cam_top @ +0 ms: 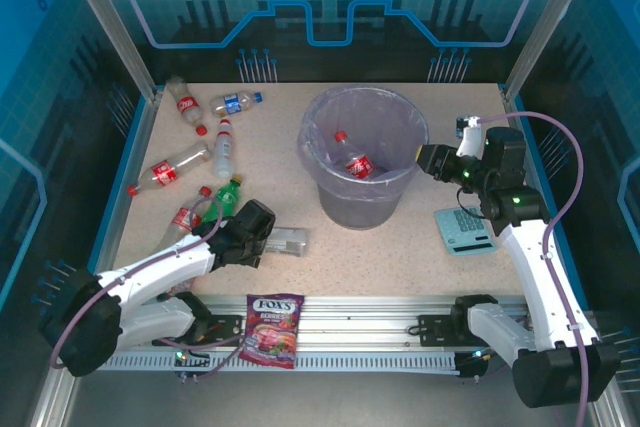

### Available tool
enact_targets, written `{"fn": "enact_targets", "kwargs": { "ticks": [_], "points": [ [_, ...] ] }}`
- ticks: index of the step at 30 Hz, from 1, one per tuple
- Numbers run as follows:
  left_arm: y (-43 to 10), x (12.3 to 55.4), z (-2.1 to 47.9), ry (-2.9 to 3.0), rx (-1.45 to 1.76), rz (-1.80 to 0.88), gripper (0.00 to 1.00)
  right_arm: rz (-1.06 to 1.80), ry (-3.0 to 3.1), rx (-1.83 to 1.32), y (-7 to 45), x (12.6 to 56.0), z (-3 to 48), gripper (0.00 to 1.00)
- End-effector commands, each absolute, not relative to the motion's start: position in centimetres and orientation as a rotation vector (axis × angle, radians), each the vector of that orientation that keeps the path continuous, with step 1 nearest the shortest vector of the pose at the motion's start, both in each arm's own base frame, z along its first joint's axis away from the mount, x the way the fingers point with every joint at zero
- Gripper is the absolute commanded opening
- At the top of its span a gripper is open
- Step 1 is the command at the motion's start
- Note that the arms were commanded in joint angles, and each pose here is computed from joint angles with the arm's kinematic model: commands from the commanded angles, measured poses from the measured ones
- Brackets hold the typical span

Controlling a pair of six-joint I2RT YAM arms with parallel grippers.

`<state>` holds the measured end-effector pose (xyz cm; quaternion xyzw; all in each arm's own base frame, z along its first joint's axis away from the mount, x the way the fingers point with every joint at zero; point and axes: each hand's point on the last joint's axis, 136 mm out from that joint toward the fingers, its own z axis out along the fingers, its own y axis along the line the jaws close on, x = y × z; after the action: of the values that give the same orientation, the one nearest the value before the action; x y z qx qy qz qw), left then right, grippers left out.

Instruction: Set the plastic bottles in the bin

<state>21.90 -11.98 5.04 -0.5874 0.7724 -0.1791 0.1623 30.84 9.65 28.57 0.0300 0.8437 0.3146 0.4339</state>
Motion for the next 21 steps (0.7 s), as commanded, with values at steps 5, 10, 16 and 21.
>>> {"fn": "enact_targets", "kwargs": {
  "ticks": [5,10,16,21],
  "points": [
    [-11.9,23.1,7.3,2.182,-1.552,-0.523,0.58,0.769,2.126,0.035,10.0,30.2,30.4,0.53],
    [-11.8,23.9,9.0,2.158,-1.470,-0.561,0.58,0.740,2.123,0.055,9.5,29.7,31.9,0.60],
    [-12.7,24.8,10.6,2.144,-1.398,-0.648,0.58,0.773,2.025,0.252,8.6,29.8,32.6,0.65],
    [-10.9,25.2,14.6,2.113,-1.239,-0.560,0.56,0.798,1.867,0.364,7.9,29.9,32.2,0.67]
  ]
}}
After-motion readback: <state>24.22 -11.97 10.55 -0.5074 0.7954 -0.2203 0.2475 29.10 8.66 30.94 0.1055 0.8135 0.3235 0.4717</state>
